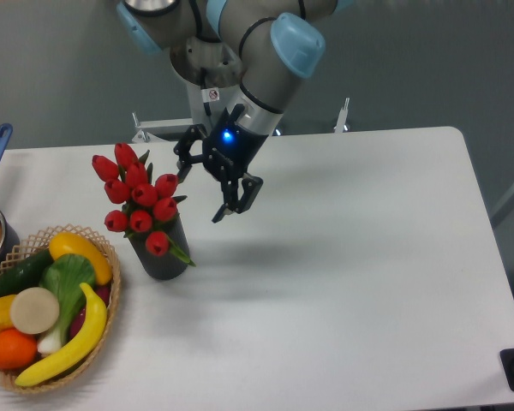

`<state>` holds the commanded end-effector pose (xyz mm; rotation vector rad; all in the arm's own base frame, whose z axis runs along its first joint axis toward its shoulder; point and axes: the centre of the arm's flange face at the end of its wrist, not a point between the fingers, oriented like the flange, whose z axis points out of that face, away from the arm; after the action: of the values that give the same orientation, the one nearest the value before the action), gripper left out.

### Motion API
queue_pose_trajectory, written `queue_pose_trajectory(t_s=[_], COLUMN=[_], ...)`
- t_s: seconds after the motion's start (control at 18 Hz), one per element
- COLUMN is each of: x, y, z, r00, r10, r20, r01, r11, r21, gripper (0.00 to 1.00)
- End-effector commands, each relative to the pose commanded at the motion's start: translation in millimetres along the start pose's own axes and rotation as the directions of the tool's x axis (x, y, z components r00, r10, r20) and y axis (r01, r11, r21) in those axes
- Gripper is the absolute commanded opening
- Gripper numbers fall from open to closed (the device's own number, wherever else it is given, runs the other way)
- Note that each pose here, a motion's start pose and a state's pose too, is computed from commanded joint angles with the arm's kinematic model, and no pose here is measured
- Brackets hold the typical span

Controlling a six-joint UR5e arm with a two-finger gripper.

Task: Pick up the flowers from the vase
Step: 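Lower the gripper around the tulip stems and close it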

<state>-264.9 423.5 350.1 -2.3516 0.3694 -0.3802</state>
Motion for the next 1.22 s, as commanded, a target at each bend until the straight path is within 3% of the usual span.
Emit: queue_pose_trajectory(t_s=[0.22, 0.61, 0.83, 0.94, 1.11, 1.22], x=[1.2, -1.9, -2.4, -2.4, -1.4, 0.1], y=[-5.6, -0.8, -4.5, -5.3, 0.7, 5.7], z=[6.8, 27.6, 31.5, 31.8, 34.2, 35.4], r00=[0.999, 0.996, 0.994, 0.994, 0.994, 0.994], r10=[-0.014, -0.021, -0.010, -0.007, -0.001, 0.010], r20=[-0.052, -0.092, -0.108, -0.109, -0.111, -0.111], r01=[0.021, 0.032, 0.029, 0.028, 0.022, 0.011], r11=[0.992, 0.992, 0.985, 0.983, 0.983, 0.983], r21=[0.126, 0.120, 0.169, 0.183, 0.185, 0.185], gripper=[1.00, 1.00, 0.99, 0.82, 0.46, 0.30])
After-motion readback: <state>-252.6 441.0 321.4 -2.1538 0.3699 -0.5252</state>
